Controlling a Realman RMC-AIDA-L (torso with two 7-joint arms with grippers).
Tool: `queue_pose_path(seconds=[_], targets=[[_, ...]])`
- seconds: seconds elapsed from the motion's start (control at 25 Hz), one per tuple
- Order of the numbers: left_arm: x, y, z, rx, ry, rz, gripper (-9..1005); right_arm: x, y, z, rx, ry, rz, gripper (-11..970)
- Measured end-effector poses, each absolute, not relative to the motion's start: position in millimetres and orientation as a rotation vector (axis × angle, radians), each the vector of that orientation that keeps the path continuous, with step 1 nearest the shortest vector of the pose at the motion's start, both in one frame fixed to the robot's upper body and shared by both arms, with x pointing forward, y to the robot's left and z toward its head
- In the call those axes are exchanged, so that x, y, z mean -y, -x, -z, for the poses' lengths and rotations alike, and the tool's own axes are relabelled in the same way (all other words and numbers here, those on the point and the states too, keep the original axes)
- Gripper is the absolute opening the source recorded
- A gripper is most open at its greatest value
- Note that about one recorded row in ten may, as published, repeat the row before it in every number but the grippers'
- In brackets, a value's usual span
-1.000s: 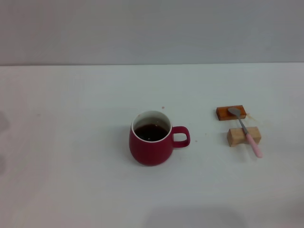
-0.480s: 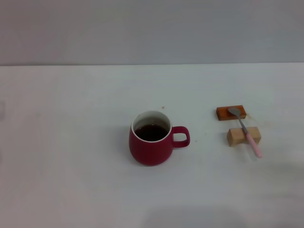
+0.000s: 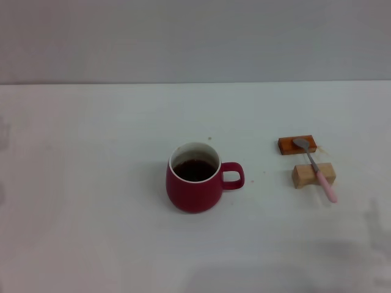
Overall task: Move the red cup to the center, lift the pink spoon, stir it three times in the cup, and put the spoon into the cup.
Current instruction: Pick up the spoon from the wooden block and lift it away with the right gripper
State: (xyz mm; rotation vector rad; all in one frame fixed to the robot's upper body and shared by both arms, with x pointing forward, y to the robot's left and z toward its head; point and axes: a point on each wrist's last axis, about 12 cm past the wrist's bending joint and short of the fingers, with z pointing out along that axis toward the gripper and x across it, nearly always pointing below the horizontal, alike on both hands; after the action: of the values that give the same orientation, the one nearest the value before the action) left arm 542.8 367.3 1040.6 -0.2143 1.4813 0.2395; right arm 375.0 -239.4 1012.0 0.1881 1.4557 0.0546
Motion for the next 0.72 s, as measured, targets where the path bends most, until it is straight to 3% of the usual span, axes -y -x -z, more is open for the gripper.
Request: queue_pose_path(seconds=[0.72], targets=[[-369, -542, -1040, -1.484, 0.215, -0.248, 743, 212, -380, -991, -1.673, -0.033, -0.138, 780]])
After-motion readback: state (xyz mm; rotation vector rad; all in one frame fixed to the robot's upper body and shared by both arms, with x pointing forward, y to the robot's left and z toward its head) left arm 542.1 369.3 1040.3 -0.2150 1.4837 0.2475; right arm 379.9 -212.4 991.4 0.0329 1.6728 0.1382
